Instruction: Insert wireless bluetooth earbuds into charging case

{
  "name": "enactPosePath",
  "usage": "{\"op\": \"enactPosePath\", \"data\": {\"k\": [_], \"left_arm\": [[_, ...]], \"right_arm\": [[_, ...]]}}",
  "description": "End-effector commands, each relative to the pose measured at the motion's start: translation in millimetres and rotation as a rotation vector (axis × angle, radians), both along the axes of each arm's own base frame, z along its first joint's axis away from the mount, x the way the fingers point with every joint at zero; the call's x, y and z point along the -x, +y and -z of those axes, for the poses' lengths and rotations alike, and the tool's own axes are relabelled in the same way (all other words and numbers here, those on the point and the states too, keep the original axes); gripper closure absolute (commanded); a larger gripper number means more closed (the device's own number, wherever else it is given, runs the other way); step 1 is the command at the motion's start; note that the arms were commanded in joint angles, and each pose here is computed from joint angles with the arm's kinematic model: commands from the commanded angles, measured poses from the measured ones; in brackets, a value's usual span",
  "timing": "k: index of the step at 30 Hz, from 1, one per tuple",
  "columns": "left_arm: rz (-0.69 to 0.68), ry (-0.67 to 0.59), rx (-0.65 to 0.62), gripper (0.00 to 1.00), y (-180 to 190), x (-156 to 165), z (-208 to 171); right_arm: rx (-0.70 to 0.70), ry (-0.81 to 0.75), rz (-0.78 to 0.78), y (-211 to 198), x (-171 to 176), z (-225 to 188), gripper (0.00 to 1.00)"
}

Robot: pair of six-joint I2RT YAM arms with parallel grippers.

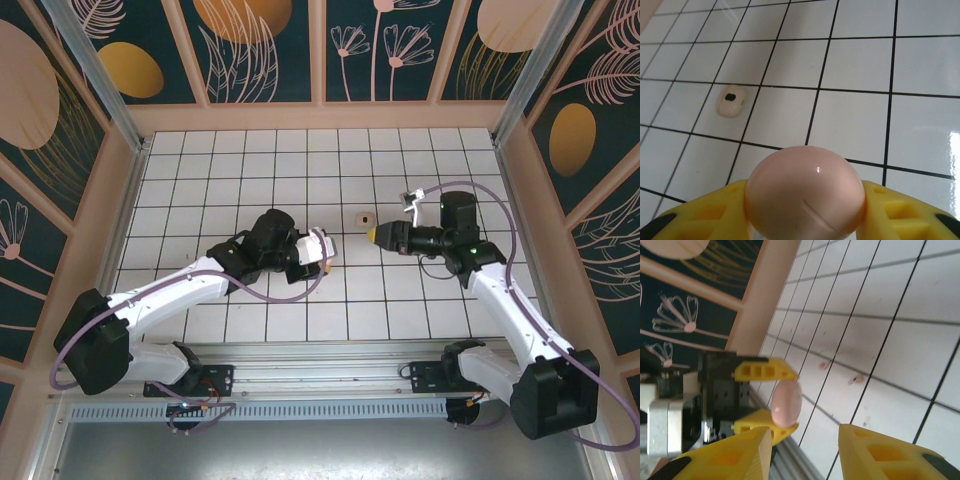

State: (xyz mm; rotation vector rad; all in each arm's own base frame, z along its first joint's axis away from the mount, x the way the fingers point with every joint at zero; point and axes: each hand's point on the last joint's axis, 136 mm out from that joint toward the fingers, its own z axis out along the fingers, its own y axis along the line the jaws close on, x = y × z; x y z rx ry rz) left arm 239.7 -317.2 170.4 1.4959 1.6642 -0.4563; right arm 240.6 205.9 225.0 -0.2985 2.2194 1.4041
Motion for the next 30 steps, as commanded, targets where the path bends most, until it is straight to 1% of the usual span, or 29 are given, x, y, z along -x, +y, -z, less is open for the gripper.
{"op": "enactPosePath", "data": {"k": [1, 6, 17, 30], "left_arm": [[0.083, -0.098, 0.015, 0.63, -8.9, 0.5, -15.8], [0.099, -0.078, 0.039, 0.63, -13.8, 3.3, -18.6], [0.105, -0.062, 0.058, 0.64, -18.8, 3.0, -24.6], [0.105, -0.048, 0.095, 0.64, -23.4, 3.3, -36.9]], "right_arm": [[-0.039, 0.028, -0.080, 13.4, 22.4, 2.1, 0.58], [-0.043, 0.029, -0.133, 32.9, 31.6, 2.9, 0.57], [-0.050, 0.051, -0.197, 60.0, 33.0, 6.8, 0.56], [-0.030, 0.045, -0.205, 75.3, 24.9, 11.8, 0.56]]}}
